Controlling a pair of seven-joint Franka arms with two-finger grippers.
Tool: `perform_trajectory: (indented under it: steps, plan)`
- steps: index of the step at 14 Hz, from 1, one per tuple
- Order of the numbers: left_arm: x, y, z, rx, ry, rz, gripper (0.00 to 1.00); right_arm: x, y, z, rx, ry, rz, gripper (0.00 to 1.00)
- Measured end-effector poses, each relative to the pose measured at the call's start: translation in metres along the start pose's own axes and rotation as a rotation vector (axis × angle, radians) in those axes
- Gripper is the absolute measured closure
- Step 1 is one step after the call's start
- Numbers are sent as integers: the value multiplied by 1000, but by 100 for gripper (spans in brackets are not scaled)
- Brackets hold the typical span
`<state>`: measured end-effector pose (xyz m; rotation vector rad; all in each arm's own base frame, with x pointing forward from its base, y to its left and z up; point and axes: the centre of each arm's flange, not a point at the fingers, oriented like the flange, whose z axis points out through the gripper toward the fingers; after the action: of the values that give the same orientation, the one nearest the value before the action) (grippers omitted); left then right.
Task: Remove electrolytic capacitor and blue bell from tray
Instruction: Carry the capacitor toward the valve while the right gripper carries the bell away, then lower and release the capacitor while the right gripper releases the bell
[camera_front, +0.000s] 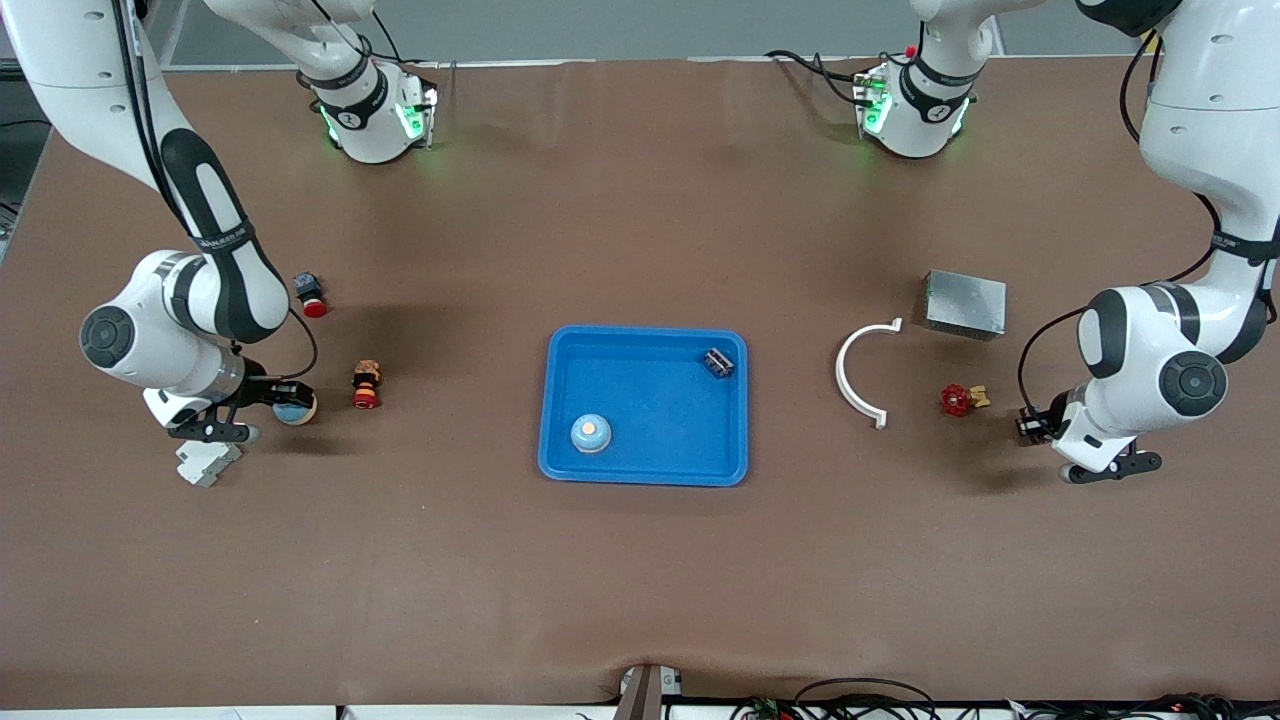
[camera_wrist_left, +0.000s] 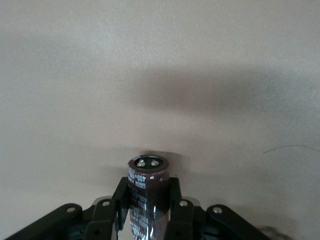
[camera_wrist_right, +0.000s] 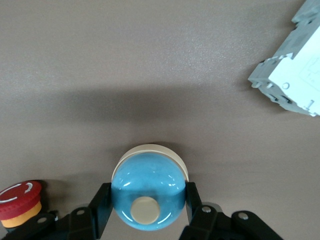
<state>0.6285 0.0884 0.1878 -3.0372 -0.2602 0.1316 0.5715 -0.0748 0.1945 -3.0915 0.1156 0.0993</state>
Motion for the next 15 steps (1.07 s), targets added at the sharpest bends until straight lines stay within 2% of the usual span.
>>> perform_trajectory:
  steps: [6,9,11,15]
  plan:
    - [-1,1,7,-1,-9,2,65,0,0,3,5,1,7,37]
    - [-1,1,7,-1,-9,2,61,0,0,7,5,1,9,37]
    - [-1,3,6,-2,-9,4,46,0,0,9,4,2,10,37]
    - [2,4,1,-3,1,4,7,0,0,9,5,3,12,37]
